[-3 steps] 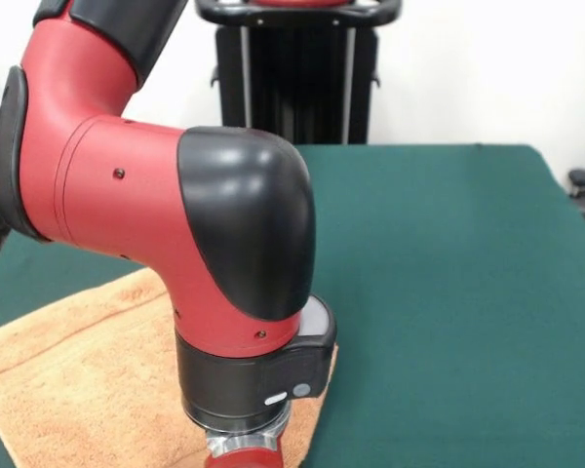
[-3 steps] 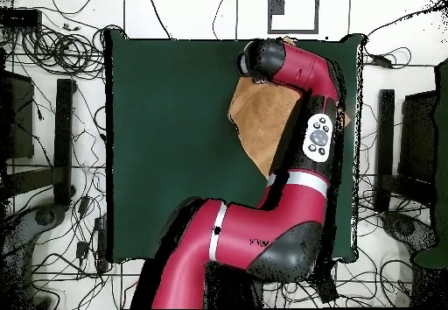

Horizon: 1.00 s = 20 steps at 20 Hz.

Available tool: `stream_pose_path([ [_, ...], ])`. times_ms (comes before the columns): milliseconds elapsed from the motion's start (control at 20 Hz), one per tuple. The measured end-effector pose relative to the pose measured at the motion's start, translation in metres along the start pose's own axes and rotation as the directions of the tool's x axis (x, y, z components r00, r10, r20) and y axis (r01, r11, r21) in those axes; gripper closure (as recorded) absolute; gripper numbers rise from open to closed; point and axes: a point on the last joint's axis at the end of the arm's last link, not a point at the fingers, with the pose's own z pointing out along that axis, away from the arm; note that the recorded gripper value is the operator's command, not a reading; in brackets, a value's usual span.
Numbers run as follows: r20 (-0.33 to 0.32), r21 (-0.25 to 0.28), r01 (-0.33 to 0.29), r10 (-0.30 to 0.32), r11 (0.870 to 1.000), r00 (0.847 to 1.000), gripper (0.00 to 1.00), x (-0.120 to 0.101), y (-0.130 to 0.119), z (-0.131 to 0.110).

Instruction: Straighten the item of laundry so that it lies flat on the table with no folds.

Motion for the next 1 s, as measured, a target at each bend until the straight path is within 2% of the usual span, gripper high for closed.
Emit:
stream_pose_path([
  [300,0.021,-0.006,0.021,-0.021,1.0,1.0,1.0,0.0,0.002,0.001],
  [750,0.021,-0.007,0.02,-0.02,1.0,1.0,1.0,-0.001,0.002,0.0],
  [1000,0.025,0.014,0.012,-0.013,1.0,1.0,1.0,0.001,-0.01,-0.008],
])
